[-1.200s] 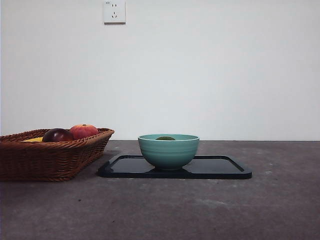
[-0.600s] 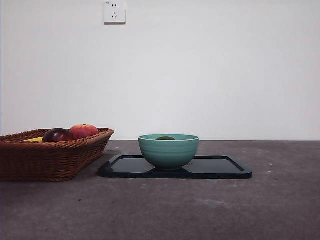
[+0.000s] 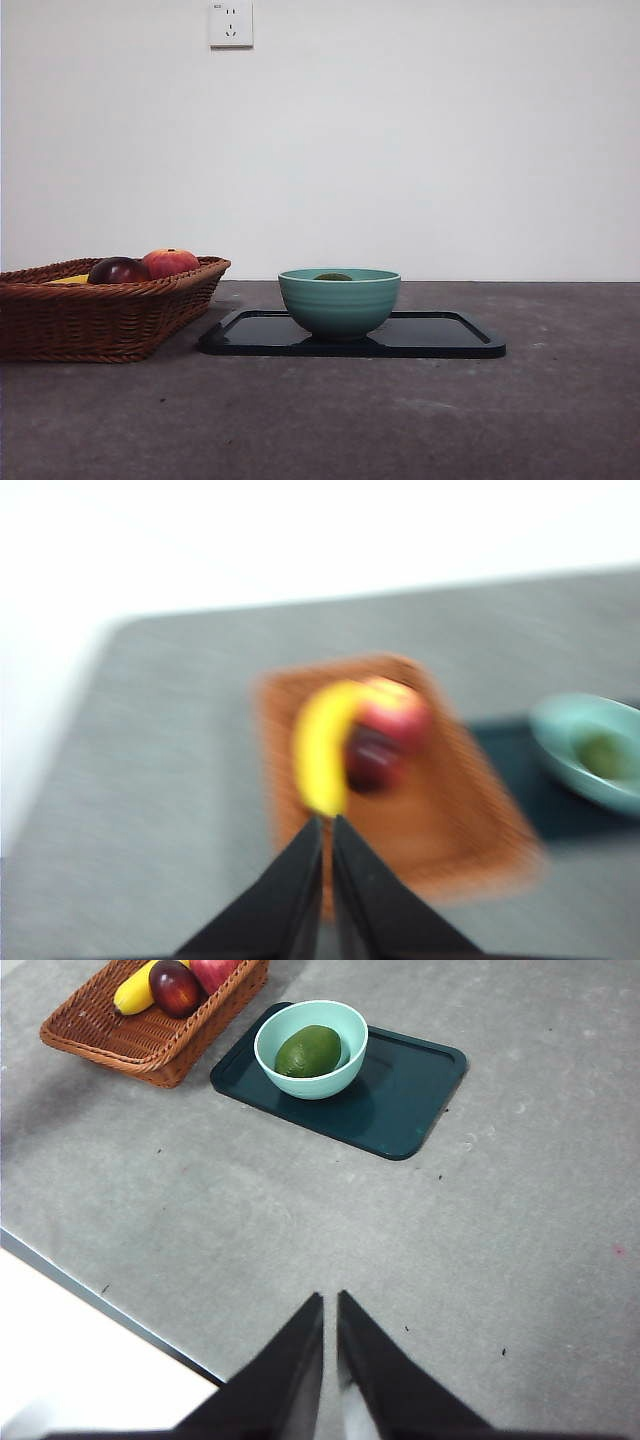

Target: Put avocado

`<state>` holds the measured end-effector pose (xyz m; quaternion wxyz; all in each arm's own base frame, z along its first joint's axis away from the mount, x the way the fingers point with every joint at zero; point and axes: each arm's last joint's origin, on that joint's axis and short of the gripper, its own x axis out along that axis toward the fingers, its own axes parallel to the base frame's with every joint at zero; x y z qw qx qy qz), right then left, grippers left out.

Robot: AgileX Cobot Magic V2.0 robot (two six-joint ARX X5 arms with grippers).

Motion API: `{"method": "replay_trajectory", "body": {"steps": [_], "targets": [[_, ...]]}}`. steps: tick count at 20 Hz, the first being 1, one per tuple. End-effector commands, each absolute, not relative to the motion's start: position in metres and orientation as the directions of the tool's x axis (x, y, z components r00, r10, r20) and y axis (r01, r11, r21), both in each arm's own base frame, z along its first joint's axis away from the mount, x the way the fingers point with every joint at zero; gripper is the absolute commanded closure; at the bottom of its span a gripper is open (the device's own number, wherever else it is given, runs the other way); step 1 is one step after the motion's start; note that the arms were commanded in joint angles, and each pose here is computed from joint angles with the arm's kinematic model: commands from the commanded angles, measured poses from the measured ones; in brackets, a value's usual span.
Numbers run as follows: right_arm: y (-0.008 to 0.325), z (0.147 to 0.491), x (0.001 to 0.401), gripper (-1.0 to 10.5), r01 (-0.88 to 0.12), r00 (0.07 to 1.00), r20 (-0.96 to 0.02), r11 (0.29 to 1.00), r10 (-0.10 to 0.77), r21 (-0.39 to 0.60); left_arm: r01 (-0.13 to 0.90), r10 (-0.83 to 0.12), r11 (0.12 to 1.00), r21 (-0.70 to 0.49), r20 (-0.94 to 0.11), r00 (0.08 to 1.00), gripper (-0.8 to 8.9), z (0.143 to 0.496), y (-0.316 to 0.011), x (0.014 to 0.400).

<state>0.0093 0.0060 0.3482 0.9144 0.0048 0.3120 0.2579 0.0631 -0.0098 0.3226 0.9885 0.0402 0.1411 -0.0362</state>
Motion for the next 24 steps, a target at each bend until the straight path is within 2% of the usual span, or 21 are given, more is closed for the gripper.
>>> {"method": "replay_trajectory", "body": {"steps": [1,4,6,9,15,19,22,24], "targets": [[0.006,0.351,0.009,9.3,-0.472,0.678,-0.552,0.863,0.486,0.18,0.008,0.008,0.997,0.072,-0.225,0.974,7.95,0.288,-0.008,0.08],[0.006,0.351,0.009,9.3,-0.472,0.678,-0.552,0.863,0.485,0.18,-0.003,0.004,1.0,0.006,-0.19,0.982,7.95,0.234,-0.004,0.091],[0.006,0.351,0.009,9.3,-0.472,0.678,-0.552,0.863,0.486,0.18,0.03,-0.031,0.999,-0.011,-0.178,0.984,7.95,0.204,-0.003,0.095],[0.006,0.351,0.009,9.3,-0.472,0.678,-0.552,0.863,0.485,0.18,0.059,-0.064,0.998,-0.03,-0.198,0.978,7.95,0.175,-0.004,0.097],[0.006,0.351,0.009,9.3,-0.472,0.678,-0.552,0.863,0.485,0.18,0.054,-0.063,0.997,-0.056,-0.188,0.98,7.95,0.151,-0.004,0.095],[0.006,0.352,0.009,9.3,-0.472,0.678,-0.552,0.863,0.486,0.18,0.046,-0.057,0.997,-0.062,-0.181,0.982,7.95,0.149,-0.003,0.096],[0.006,0.352,0.009,9.3,-0.472,0.678,-0.552,0.863,0.486,0.18,-0.015,0.005,0.999,-0.05,-0.184,0.983,7.95,0.148,-0.002,0.096],[0.006,0.352,0.009,9.3,-0.472,0.678,-0.552,0.863,0.486,0.18,-0.017,0.008,0.999,-0.05,-0.18,0.984,7.95,0.149,-0.002,0.096]]}}
